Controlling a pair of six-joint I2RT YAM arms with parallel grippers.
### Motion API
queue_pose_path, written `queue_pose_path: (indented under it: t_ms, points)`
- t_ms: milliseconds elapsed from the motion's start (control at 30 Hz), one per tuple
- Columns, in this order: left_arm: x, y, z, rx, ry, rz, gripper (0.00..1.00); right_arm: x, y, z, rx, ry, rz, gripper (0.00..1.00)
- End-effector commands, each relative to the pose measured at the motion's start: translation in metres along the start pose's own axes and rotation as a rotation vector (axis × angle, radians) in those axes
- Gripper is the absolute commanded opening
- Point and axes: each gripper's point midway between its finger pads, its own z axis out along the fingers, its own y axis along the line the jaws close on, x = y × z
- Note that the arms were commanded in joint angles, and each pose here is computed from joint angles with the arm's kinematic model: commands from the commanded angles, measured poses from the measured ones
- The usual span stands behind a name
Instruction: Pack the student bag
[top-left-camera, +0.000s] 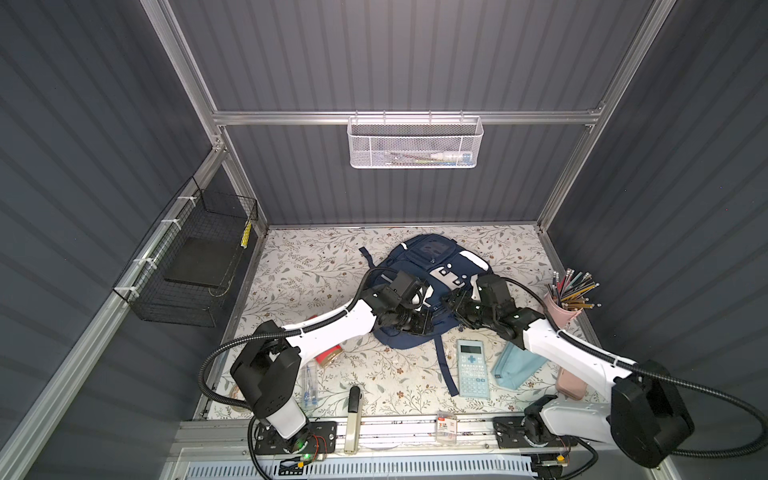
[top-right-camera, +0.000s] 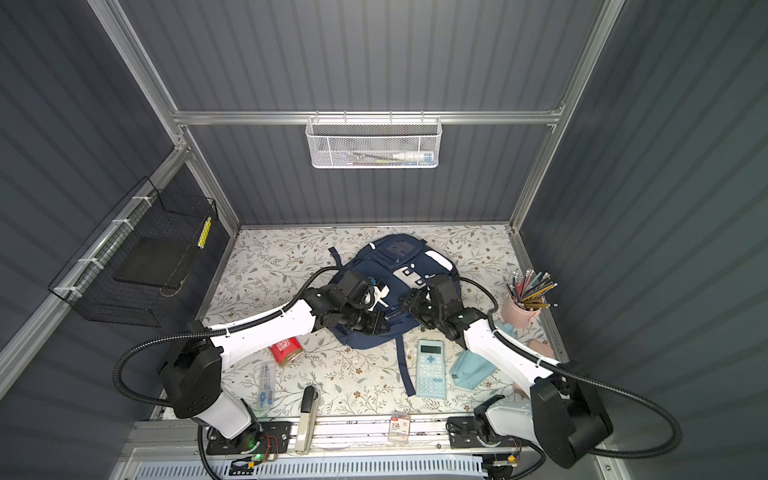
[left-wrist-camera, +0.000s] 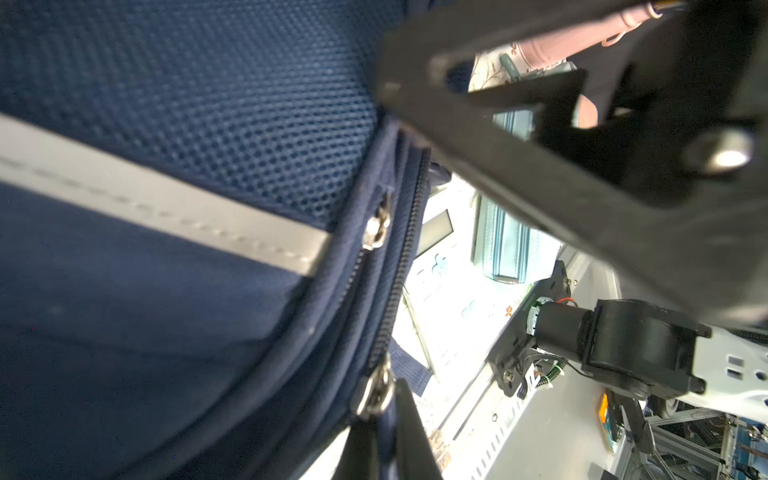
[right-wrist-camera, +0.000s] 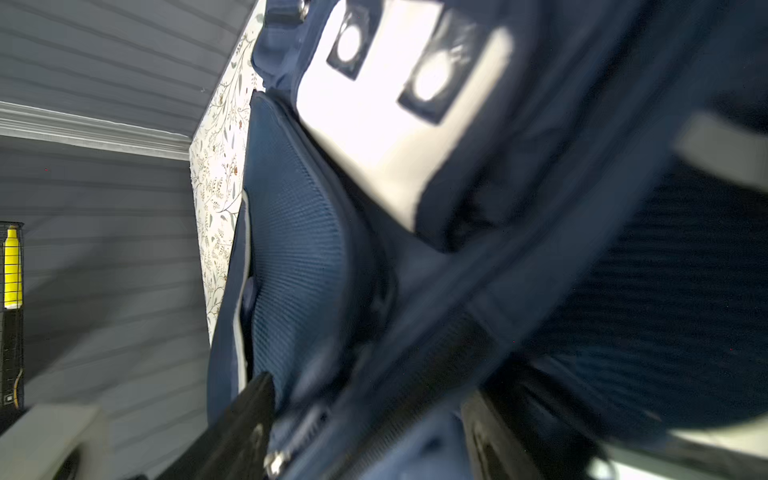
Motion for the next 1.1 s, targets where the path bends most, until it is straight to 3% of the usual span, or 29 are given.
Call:
queue_pose_path:
  t_ms: [0,100,133,233,300,567,767,900,1067]
  points:
    - [-0.016,-0.033,-0.006,0.098,-0.043,0.035,0.0,-0.003,0.007,0.012,-0.056,-0.038,0.083,0.7]
    - [-0.014,-0.033,-0.007,0.093,-0.052,0.027,0.0,-0.001,0.005,0.024,-0.059,-0.034,0.084,0.57]
    - [-0.013,-0.033,-0.009,0.09,-0.054,0.028,0.0,-0.001,0.0,0.026,-0.046,-0.037,0.077,0.49]
    - [-0.008,-0.018,-0.016,0.03,-0.06,0.015,0.0,-0.007,-0.014,0.022,0.005,-0.073,0.049,0.12]
    - [-0.007,0.003,-0.02,-0.025,-0.067,-0.009,0.0,-0.013,-0.021,0.016,0.019,-0.089,0.04,0.01]
    - [0.001,0.073,-0.048,-0.2,-0.065,-0.036,0.0,-0.041,-0.05,0.006,0.094,-0.081,-0.017,0.0]
    - [0.004,0.101,-0.06,-0.172,-0.046,-0.073,0.0,-0.069,-0.06,0.001,0.122,-0.094,-0.044,0.0]
    - [0.009,0.101,-0.061,-0.152,-0.014,-0.061,0.0,-0.091,-0.063,-0.007,0.201,-0.139,-0.087,0.0]
    - [0.008,0.078,-0.078,-0.083,-0.045,-0.059,0.0,-0.114,-0.093,-0.002,0.261,-0.141,-0.027,0.0]
